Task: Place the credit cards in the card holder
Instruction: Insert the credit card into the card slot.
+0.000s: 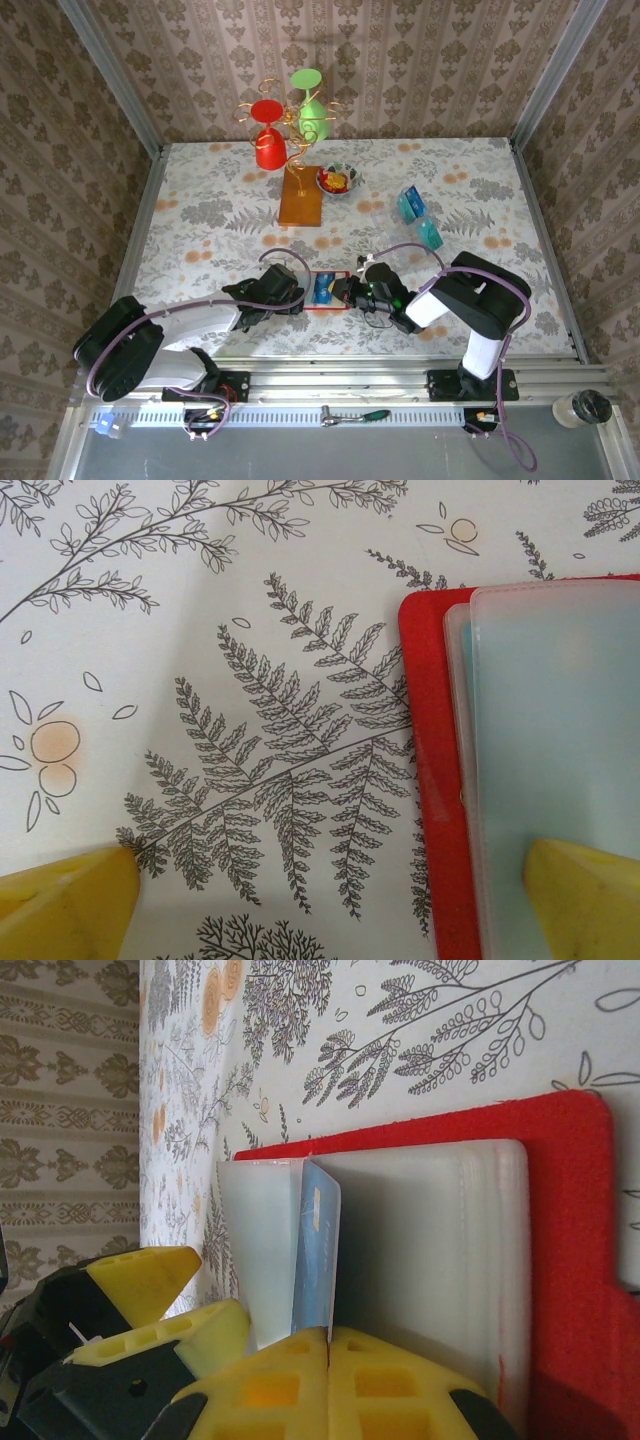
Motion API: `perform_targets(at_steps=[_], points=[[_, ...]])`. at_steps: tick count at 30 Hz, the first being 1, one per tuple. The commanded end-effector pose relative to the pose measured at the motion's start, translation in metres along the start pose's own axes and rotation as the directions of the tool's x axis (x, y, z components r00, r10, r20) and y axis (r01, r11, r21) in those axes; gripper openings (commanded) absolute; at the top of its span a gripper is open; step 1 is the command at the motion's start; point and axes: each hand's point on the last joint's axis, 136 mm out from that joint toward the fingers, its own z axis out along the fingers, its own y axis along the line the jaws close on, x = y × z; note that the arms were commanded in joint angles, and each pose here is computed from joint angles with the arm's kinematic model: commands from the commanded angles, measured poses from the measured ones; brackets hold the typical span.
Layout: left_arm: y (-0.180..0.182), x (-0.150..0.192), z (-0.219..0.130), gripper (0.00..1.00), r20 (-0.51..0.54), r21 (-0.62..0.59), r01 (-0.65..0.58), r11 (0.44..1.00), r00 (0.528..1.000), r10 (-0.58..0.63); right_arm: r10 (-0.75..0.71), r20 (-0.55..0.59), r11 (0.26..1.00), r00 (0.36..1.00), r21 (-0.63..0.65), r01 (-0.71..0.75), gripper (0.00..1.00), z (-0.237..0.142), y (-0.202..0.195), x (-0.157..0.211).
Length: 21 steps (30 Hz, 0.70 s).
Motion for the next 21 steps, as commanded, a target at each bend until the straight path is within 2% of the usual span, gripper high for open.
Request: perform_targets(at_steps=[1,21], points=[[0.0053,0.0062,0.0005,1.00,-0.024,-0.031,-0.008,0.999,1.000,0.007,0.012,-0.047,0.999,0.999,0.051,-0.009,0.00,-0.0023,-0.0174,0.0152],[0.0053,0.0065,-0.0006,1.00,-0.024,-0.031,-0.010,0.999,1.000,0.010,0.019,-0.084,0.998,0.996,0.064,-0.013,0.00,-0.0012,-0.0224,0.0246]])
